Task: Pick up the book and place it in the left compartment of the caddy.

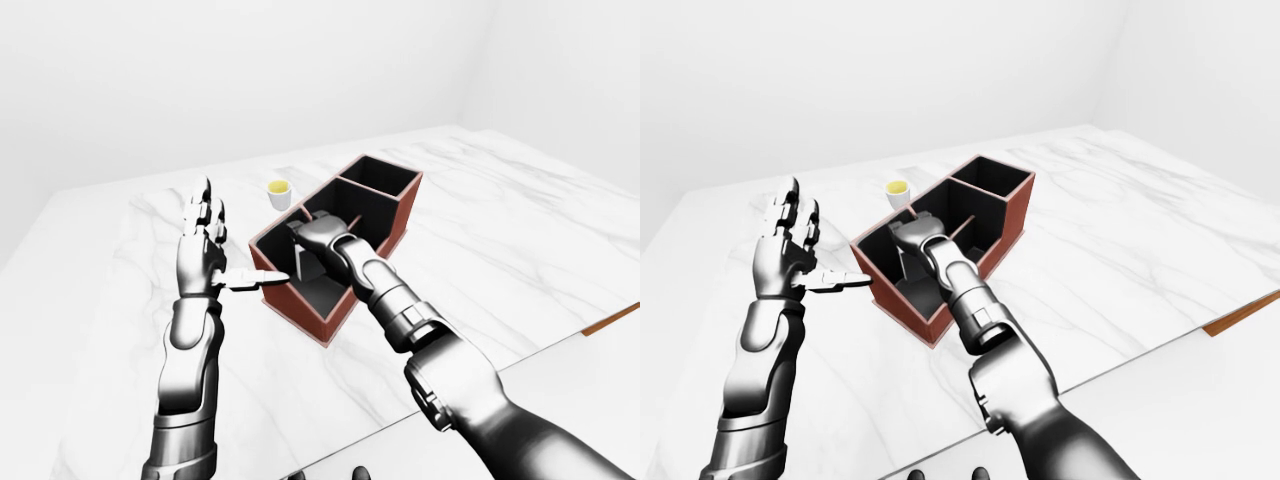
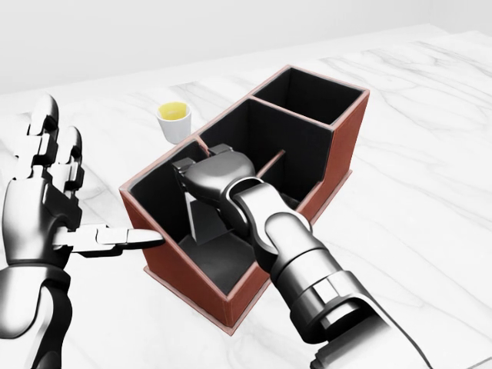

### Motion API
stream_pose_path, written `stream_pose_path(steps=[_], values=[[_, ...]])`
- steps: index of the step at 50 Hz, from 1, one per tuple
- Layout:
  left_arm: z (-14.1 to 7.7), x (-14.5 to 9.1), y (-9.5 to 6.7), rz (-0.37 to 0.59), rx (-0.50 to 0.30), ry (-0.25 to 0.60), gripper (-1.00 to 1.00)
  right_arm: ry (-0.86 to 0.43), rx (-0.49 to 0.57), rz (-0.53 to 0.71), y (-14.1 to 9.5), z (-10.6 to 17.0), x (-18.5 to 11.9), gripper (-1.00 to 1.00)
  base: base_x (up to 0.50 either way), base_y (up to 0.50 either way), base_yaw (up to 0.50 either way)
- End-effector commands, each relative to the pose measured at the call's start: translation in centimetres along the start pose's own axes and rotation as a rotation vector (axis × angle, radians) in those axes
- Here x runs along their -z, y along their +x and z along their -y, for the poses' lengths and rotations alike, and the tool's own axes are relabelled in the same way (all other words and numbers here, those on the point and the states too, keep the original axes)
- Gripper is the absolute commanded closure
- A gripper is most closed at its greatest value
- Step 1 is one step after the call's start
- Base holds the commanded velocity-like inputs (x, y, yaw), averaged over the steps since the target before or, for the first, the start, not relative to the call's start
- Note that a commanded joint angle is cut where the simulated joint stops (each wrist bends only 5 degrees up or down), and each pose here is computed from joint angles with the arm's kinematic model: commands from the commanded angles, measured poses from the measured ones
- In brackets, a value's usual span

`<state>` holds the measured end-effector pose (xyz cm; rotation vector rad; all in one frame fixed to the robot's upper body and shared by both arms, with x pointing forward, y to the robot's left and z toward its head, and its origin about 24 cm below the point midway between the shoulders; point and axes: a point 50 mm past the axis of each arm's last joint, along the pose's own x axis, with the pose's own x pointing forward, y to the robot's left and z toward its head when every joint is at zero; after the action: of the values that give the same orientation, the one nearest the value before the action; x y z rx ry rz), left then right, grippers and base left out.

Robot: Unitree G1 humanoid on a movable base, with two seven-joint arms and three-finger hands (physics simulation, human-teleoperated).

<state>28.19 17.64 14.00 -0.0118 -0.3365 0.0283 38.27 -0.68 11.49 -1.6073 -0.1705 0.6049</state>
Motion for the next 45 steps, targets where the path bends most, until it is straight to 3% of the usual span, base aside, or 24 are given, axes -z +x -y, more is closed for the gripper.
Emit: stream_pose_path(steps=[1,45], values=[[0.0,0.1,-0.1,-0.006,-0.001,0.0,-1.0,-0.046,0.063,-0.008,0.2,0.4,-0.2,1.0,0.0,0.0,0.0],[0.1,0.8,-0.3,-0.034,0.003,0.001,-1.0,-0.086,0.057,0.001,0.5,-2.4,-0.9,1.0,0.0,0.0,0.0]])
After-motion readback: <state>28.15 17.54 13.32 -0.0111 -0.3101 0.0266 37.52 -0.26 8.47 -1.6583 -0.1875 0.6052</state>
